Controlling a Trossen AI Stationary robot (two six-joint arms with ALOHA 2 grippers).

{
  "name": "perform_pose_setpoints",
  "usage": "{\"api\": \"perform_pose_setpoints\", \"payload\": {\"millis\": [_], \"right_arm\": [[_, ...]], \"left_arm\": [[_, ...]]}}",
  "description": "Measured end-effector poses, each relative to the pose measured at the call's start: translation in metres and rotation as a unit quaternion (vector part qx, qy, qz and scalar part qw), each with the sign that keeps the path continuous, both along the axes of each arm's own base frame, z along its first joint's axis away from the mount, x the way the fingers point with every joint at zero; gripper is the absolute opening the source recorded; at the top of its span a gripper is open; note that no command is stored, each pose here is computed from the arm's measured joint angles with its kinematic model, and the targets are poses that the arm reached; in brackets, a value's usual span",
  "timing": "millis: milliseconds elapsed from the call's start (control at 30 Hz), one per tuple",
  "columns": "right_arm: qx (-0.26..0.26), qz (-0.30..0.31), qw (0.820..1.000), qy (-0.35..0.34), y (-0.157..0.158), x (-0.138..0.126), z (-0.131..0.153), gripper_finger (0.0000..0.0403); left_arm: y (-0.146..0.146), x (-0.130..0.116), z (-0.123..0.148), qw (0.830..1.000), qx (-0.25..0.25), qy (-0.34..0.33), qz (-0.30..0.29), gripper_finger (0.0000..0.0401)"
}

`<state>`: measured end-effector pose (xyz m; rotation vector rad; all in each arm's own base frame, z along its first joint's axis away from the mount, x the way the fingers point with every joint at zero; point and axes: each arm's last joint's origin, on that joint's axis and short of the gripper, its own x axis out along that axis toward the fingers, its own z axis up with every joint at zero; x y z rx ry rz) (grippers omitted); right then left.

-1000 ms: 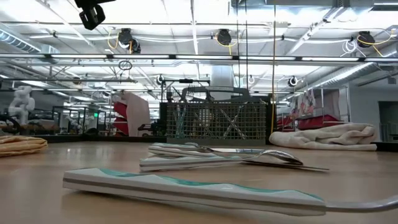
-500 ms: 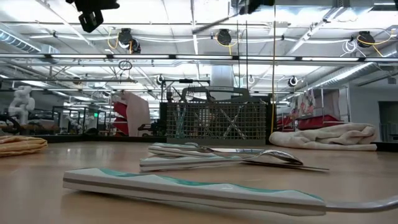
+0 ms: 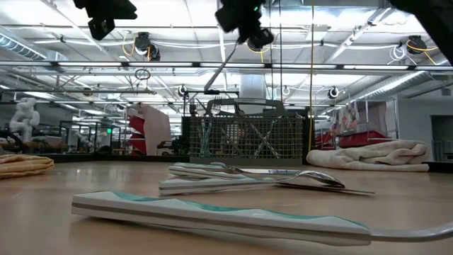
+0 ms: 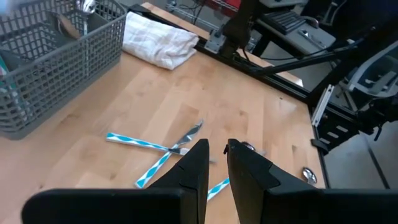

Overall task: Sort silverware
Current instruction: Put the fork into the silverware basket, then put the spoon into the silverware basket

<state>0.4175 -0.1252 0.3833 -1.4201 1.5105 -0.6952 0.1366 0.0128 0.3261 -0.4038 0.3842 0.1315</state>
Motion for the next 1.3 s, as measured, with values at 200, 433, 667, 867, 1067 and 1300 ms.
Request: {"api": "perform_pose_setpoints", "payload": {"millis": [200,433,667,867,1067,1300], "right_arm": [[-0.014,0.009,0.999,0.036,-0.035,0.024,-0.024,0.0],[0.012,0.033,0.996,0.088,-0.062,0.031,-0.051,0.0],[0.035,0.081,0.988,0.129,-0.073,0.043,-0.077,0.0],[0.055,0.111,0.984,0.131,-0.074,0.049,-0.091,0.0005],[0.064,0.128,0.983,0.117,-0.071,0.049,-0.088,0.0073],[0.064,0.11,0.989,0.07,-0.069,0.047,-0.079,0.0186]], "left_arm": [[0.0,-0.001,-0.003,1.0,0.002,0.016,0.01,0.0063],[0.001,-0.002,-0.005,0.999,0.006,0.025,0.019,0.0063],[0.002,-0.001,-0.013,0.999,0.01,0.039,0.028,0.0063],[0.002,-0.001,-0.015,0.998,0.021,0.044,0.027,0.0063],[0.003,-0.001,-0.015,0.998,0.031,0.045,0.043,0.0063],[0.004,-0.001,-0.015,0.997,0.036,0.045,0.052,0.0063]]}}
